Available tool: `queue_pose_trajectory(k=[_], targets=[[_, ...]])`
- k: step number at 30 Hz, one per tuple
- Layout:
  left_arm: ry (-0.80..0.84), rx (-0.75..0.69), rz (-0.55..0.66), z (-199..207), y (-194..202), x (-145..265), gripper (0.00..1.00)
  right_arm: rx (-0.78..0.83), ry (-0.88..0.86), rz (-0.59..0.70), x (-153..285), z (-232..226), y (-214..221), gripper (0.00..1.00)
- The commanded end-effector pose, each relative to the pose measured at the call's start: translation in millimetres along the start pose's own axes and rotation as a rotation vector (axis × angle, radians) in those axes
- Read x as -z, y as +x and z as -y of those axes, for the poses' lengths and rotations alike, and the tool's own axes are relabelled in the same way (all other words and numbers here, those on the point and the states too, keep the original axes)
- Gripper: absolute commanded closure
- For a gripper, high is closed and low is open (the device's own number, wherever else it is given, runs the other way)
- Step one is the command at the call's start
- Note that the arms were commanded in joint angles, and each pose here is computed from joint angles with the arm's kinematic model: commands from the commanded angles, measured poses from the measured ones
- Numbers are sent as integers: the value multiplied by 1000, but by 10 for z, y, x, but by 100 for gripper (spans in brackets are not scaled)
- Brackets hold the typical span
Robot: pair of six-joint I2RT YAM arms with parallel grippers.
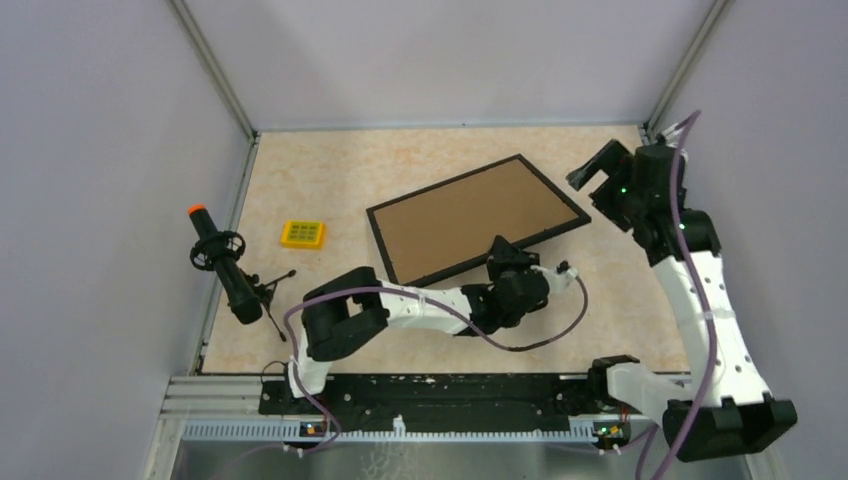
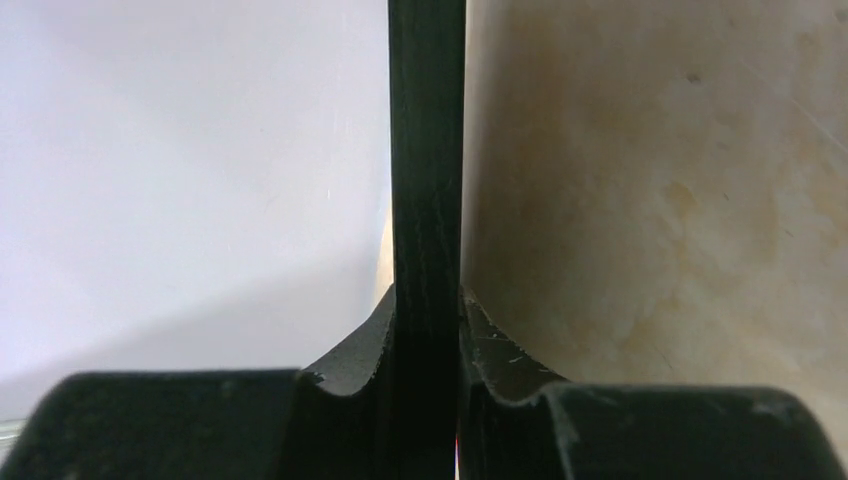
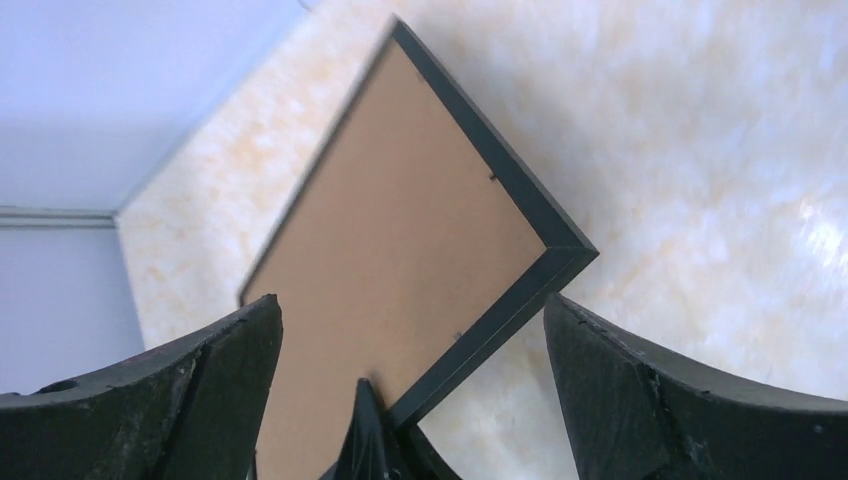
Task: Put the photo into the frame
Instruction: Turn over the photo frame at the center of the board.
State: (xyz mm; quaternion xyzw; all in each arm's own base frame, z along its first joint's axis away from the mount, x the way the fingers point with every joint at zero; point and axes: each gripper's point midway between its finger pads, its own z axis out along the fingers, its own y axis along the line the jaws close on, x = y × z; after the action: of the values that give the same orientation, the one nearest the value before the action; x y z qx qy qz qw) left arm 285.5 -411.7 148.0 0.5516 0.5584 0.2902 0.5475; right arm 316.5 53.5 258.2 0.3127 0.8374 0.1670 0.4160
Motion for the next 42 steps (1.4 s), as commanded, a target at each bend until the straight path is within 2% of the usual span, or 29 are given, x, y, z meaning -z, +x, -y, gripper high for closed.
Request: queue_pose_trajectory(k=[1,4,6,10,14,17,21,24,27,33,37,42], targets=[[-118,366,53,-1188,-328,203,100,189,-111,220,704,-242,-544,1],[-42,556,52,-1467,-356,221,100,233,-227,265,1032,-429,-611,1],[14,735,59,-1735,-376,266,100,242,-270,283,1173,-504,-642,1],[222,1111,46,-1938,-283,291,100,249,-267,311,1329,-514,-717,1],[339,1337,58,-2175,-151,362,100,246,-272,326,1393,-515,-737,1],[315,1392,36,-2389,-39,387,100,241,-269,323,1375,-502,-724,1],[175,1388,-29,-2740,236,322,100,234,-261,307,1317,-474,-682,1],[112,1423,-25,-2948,441,309,100,229,-259,293,1255,-459,-643,1],[121,1498,-11,-3062,595,296,100,229,-253,278,1195,-443,-609,1],[359,1731,10,-2870,858,170,100,225,-255,247,1092,-427,-532,1],[480,1838,33,-2673,1008,148,100,227,-248,230,1029,-407,-493,1],[482,1967,16,-2417,1349,102,100,230,-248,212,980,-390,-444,1]])
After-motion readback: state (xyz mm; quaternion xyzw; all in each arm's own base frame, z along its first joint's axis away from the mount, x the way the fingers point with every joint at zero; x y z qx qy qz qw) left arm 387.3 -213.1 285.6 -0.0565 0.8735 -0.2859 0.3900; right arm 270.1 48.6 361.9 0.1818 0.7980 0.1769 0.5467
